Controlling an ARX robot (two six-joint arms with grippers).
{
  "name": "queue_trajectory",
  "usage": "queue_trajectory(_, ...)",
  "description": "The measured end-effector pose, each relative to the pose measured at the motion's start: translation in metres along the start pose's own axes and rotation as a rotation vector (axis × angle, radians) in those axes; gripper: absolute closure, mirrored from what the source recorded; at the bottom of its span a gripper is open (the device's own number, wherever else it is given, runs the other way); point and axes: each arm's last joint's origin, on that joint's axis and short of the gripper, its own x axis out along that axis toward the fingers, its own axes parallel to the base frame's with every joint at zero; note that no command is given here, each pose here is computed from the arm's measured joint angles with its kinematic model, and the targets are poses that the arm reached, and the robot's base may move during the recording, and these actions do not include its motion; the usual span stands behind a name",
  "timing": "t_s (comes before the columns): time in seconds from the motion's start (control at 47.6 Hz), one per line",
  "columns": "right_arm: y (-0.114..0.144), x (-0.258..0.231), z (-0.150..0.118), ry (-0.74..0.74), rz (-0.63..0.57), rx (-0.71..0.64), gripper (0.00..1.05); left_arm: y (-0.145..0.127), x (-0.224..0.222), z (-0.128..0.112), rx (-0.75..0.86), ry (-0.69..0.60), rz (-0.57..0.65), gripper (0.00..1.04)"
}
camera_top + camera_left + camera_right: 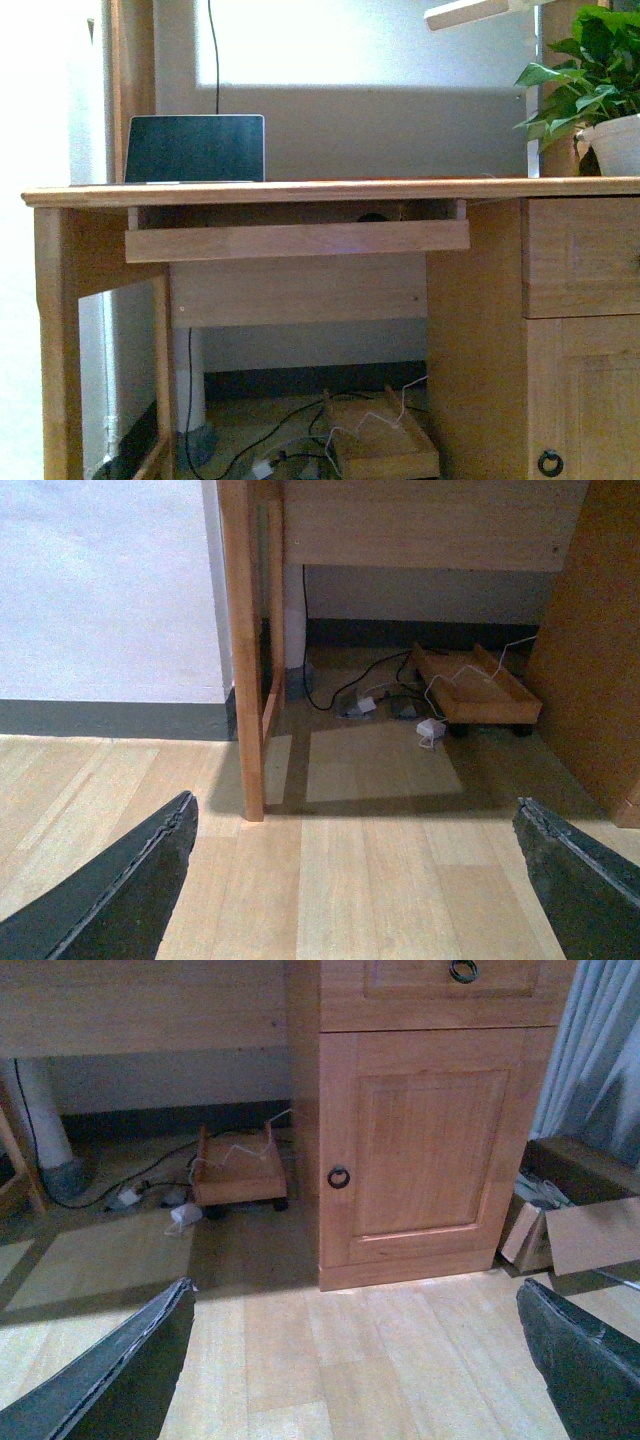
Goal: Place mouse
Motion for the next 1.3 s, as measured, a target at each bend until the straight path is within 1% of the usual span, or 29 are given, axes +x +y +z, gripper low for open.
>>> queue_trajectory(1.302, 0.0000, 0.0000, -0.0001, 0.000, 0.000, 0.000, 0.07, 0.0000, 0.0000, 0.0000, 0.000, 0.000, 0.000, 0.08)
